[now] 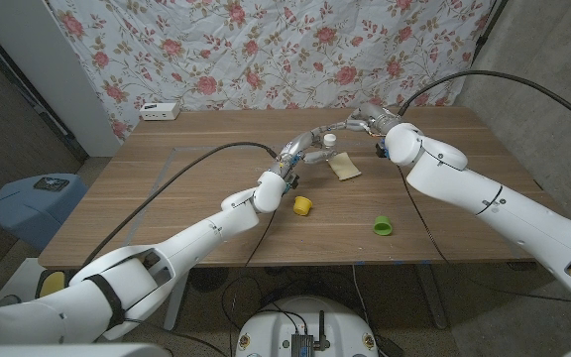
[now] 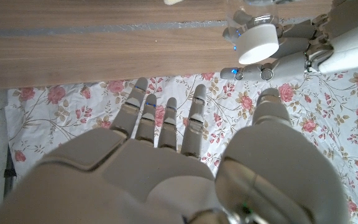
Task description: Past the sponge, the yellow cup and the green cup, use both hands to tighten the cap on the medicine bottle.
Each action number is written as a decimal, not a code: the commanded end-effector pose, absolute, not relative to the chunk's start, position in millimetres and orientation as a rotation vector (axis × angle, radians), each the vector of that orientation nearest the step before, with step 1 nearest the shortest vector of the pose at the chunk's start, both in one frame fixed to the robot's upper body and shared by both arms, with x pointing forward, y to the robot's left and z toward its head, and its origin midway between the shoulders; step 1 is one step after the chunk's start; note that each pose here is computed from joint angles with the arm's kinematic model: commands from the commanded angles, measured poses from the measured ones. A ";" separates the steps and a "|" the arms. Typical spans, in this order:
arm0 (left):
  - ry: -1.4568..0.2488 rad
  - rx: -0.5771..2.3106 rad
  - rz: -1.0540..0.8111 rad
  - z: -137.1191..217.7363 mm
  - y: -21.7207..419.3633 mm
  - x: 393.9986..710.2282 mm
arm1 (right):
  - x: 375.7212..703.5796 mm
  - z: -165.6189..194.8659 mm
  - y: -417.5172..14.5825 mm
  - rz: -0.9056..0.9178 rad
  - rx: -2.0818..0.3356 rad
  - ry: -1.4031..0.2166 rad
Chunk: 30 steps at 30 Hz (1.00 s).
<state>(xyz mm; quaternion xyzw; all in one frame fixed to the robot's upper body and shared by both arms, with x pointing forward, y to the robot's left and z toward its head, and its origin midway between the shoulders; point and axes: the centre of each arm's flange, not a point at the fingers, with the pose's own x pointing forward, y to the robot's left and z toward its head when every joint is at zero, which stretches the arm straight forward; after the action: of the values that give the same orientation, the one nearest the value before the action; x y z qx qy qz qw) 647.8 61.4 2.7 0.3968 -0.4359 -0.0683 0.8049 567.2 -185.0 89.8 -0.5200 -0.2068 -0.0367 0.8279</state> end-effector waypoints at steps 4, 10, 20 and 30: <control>-0.942 0.825 -0.130 9.1 79.4 648.0 | 565.3 81.2 -187.6 -0.087 -0.981 -0.521; -0.939 0.819 -0.128 5.8 87.7 646.9 | 567.3 75.8 -188.8 -0.079 -0.919 -0.547; -0.934 0.807 -0.082 3.5 106.8 638.1 | 574.4 68.8 -193.9 -0.056 -0.848 -0.580; -0.937 0.799 -0.062 0.0 111.8 630.9 | 578.1 64.1 -205.6 -0.064 -0.803 -0.601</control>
<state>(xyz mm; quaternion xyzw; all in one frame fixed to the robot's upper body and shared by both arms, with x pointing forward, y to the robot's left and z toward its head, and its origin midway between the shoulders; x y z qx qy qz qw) 638.5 102.5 3.0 0.3795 -0.4378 -0.0429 0.8139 573.2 -193.5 71.3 -0.4156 -0.2762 -0.0294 0.8661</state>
